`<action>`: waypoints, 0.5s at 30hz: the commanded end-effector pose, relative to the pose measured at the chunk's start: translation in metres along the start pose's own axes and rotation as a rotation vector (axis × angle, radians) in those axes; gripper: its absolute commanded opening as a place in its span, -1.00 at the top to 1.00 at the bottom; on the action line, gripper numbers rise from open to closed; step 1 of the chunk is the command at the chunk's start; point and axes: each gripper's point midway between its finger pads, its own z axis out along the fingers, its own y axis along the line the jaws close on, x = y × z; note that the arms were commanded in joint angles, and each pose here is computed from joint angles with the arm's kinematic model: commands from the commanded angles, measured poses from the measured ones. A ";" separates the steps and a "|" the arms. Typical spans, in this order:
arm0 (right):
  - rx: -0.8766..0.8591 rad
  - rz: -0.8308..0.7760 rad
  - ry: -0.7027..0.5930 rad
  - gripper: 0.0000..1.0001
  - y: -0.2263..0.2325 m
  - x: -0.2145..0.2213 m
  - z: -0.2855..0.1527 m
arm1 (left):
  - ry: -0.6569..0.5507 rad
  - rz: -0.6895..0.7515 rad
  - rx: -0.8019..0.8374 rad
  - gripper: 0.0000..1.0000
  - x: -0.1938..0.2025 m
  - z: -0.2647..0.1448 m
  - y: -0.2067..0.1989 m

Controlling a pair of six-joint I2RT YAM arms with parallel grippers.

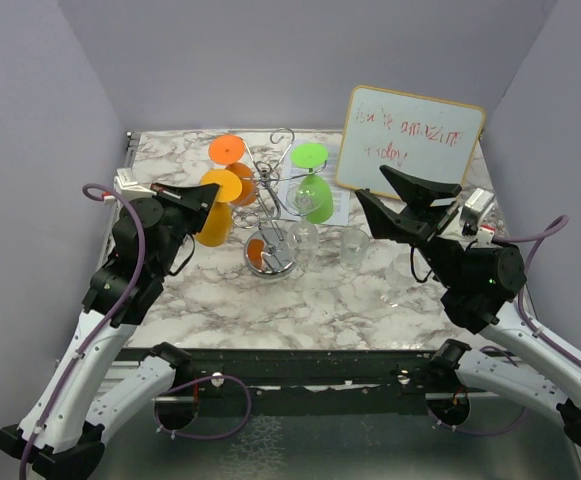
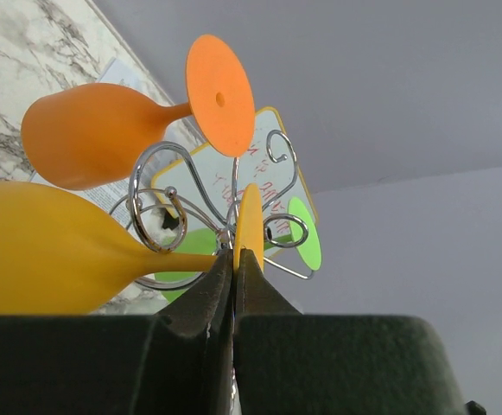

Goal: Place the wine glass upside down on the wine glass rack

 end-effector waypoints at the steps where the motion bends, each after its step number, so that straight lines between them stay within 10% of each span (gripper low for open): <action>1: 0.016 0.016 0.022 -0.24 -0.001 0.006 -0.003 | 0.023 -0.050 0.054 1.00 0.006 0.008 -0.014; 15: 0.010 0.028 0.025 -0.24 0.000 0.004 -0.003 | -0.100 0.063 0.081 1.00 -0.009 0.023 -0.007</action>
